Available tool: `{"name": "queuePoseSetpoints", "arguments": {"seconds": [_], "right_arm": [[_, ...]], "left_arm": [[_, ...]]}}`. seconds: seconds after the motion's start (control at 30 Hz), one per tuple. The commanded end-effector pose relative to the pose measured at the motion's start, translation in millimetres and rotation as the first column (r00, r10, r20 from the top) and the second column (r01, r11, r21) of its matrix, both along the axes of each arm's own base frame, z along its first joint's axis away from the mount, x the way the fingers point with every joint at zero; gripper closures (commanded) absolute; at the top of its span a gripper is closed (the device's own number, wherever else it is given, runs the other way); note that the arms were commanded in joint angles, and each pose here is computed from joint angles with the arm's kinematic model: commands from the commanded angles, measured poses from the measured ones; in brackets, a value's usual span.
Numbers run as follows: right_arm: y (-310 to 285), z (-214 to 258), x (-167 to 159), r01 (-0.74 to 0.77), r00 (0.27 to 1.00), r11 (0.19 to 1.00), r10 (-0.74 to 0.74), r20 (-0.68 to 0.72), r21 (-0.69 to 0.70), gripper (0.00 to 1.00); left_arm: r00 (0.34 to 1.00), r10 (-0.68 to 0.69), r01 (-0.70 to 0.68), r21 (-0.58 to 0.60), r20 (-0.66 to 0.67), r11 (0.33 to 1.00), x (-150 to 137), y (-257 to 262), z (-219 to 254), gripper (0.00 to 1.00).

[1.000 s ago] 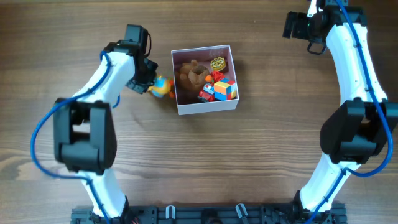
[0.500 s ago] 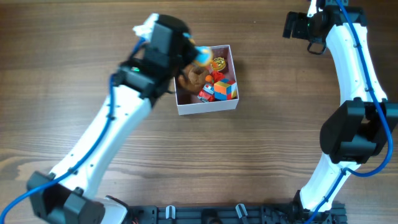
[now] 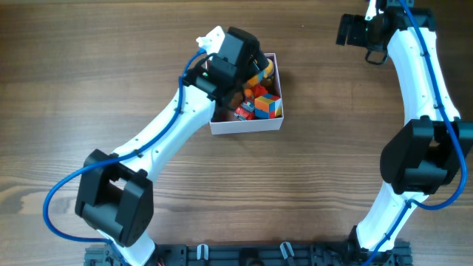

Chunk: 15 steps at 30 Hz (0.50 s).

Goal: Pack container

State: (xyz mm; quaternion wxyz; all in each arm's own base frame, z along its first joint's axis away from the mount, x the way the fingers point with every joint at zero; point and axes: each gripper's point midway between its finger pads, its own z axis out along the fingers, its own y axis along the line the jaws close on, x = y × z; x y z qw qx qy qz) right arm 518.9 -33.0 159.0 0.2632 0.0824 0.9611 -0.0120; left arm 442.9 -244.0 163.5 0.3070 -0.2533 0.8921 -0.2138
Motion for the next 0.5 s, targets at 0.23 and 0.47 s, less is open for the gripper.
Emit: {"name": "queuePoseSetpoints", "arguments": {"seconds": [0.23,0.47], "right_arm": [[-0.4,10.3,-1.1,-0.005,1.000,1.000,0.005,0.022,0.004,0.00],[-0.4,10.3,-1.1,-0.005,1.000,1.000,0.005,0.022,0.004,0.00]], "left_arm": [[0.994,0.013,-0.018,0.049,0.104,0.999,-61.9,82.1,117.4,0.00],[0.980,0.088,-0.102,0.074,0.177,0.992,-166.5,157.9,182.8,0.00]]}}
